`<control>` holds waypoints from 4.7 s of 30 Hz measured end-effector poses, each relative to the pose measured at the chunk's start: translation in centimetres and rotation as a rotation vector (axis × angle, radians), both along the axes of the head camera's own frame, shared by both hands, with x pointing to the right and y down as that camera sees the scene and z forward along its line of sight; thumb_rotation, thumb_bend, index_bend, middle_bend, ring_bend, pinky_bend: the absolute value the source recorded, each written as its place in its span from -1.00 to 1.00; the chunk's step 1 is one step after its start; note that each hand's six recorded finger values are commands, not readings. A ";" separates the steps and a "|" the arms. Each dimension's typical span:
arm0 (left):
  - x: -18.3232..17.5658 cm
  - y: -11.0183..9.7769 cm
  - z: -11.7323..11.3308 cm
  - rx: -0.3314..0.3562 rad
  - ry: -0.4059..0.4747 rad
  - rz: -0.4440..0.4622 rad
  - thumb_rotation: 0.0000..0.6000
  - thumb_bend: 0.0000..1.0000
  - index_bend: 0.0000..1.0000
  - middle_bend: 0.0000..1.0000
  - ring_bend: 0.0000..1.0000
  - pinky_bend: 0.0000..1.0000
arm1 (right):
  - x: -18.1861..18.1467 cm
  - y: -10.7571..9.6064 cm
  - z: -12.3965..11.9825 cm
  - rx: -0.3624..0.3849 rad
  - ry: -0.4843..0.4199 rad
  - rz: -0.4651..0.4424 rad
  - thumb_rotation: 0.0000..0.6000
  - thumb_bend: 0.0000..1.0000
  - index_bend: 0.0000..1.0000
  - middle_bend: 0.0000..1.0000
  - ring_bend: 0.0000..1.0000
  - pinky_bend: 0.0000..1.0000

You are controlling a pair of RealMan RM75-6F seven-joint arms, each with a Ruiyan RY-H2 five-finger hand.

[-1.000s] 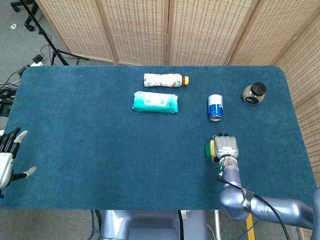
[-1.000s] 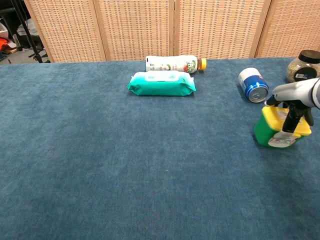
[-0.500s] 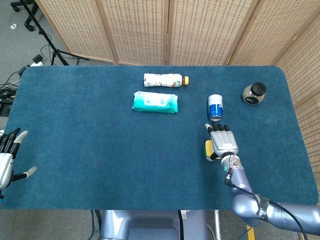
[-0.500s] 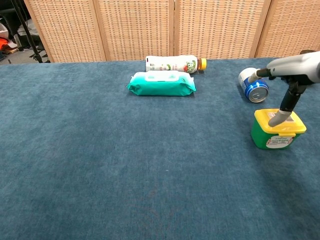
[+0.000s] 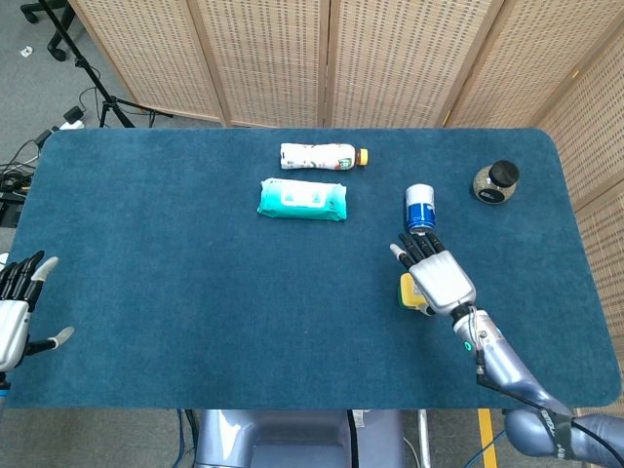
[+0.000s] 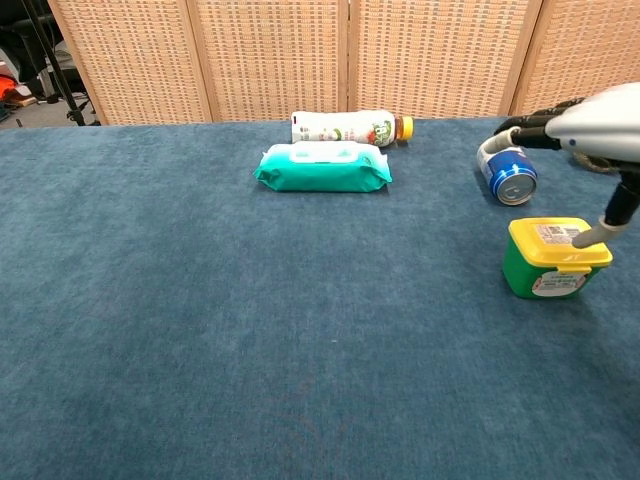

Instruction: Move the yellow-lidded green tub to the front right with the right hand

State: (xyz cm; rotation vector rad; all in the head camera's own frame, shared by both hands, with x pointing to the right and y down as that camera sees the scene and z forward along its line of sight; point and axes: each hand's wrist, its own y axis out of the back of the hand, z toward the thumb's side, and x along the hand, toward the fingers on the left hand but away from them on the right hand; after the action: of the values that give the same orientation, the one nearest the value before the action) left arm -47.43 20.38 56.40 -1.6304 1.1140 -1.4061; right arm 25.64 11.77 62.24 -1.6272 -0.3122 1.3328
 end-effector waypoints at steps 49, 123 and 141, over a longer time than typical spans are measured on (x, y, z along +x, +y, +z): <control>0.0 -0.1 0.4 -0.009 -0.007 -0.005 1.00 -0.87 -1.00 -1.00 -1.00 -1.00 | 3.3 2.3 5.9 -0.012 -0.351 0.061 1.00 0.50 0.04 0.19 -0.02 -0.14; 0.2 0.0 0.6 -0.020 0.000 -0.004 1.00 -0.87 -1.00 -1.00 -1.00 -1.00 | 3.5 2.3 6.7 -0.051 -0.233 0.297 1.00 -1.00 -0.42 -0.23 -0.25 -0.39; 0.2 0.0 0.6 -0.022 0.002 -0.001 1.00 -0.87 -1.00 -1.00 -1.00 -1.00 | 3.7 2.6 6.3 -0.041 -0.337 0.357 1.00 0.25 -0.07 0.12 0.14 -0.13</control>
State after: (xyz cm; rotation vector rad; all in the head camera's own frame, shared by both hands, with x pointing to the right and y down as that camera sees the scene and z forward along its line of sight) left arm -47.23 20.37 57.03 -1.6467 1.1045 -1.4223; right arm 29.33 14.34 68.56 -1.8929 -0.8137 1.3236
